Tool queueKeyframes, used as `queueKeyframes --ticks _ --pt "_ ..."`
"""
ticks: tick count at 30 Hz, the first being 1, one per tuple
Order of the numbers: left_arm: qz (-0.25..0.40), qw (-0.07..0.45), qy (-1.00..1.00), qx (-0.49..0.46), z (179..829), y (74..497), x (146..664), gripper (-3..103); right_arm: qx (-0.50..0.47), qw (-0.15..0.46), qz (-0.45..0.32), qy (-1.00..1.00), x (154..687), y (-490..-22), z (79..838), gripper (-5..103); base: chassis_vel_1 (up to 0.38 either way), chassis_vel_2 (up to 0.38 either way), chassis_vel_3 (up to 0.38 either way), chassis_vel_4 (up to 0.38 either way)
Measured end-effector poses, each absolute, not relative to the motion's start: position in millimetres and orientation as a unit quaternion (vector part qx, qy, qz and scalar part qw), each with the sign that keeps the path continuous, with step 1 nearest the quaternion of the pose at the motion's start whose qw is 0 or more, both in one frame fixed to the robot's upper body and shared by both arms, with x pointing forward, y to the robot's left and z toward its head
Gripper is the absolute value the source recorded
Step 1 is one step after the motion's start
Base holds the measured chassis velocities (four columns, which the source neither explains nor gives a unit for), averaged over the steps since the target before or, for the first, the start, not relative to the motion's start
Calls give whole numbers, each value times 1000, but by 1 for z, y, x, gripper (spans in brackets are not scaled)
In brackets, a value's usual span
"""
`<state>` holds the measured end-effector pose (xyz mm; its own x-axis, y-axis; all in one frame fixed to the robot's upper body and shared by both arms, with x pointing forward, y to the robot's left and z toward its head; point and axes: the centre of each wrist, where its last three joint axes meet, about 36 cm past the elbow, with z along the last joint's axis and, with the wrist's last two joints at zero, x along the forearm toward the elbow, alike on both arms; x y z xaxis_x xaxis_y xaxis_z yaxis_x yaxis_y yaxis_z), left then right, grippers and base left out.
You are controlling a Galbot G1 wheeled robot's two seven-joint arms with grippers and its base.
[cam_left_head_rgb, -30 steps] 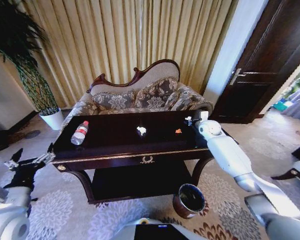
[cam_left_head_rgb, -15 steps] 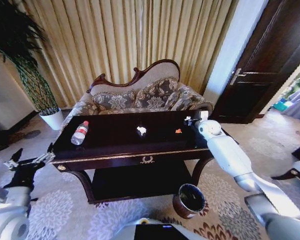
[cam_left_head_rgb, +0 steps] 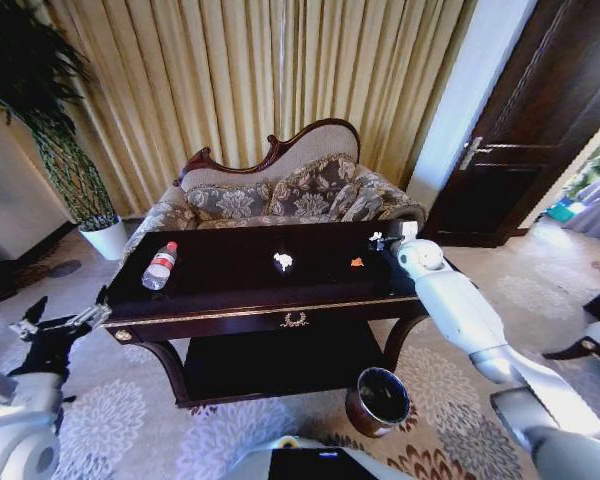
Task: Move to the front of the table and place the trash on the table into the trash bin.
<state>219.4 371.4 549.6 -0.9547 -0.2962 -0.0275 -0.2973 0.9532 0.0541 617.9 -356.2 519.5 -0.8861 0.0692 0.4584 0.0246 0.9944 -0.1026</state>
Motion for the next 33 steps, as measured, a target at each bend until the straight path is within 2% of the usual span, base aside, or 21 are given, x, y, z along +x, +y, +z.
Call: queueKeyframes --ticks 7,9,11,12,17,22,33 --pt "28 10 988 -149 550 372 220 100 -22 212 41 -976 605 -358 527 0 0 0 0 0" --pt "23 8 989 -149 549 372 219 100 -7 162 23 -987 589 -356 532 0 0 0 0 0" --pt "21 8 989 -148 548 372 219 100 -5 153 20 -988 586 -356 532 0 0 0 0 0" --pt "17 6 989 -148 547 372 220 100 7 126 8 -992 571 -353 533 0 0 0 0 0" --pt "13 6 989 -145 546 370 221 100 21 104 0 -994 543 -350 533 0 0 0 0 0" --pt "-1 14 991 -130 543 371 228 100 43 48 3 -998 477 -344 531 0 0 0 0 0" --pt "-6 16 993 -115 540 369 235 100 38 45 5 -998 420 -339 517 0 0 0 0 0"
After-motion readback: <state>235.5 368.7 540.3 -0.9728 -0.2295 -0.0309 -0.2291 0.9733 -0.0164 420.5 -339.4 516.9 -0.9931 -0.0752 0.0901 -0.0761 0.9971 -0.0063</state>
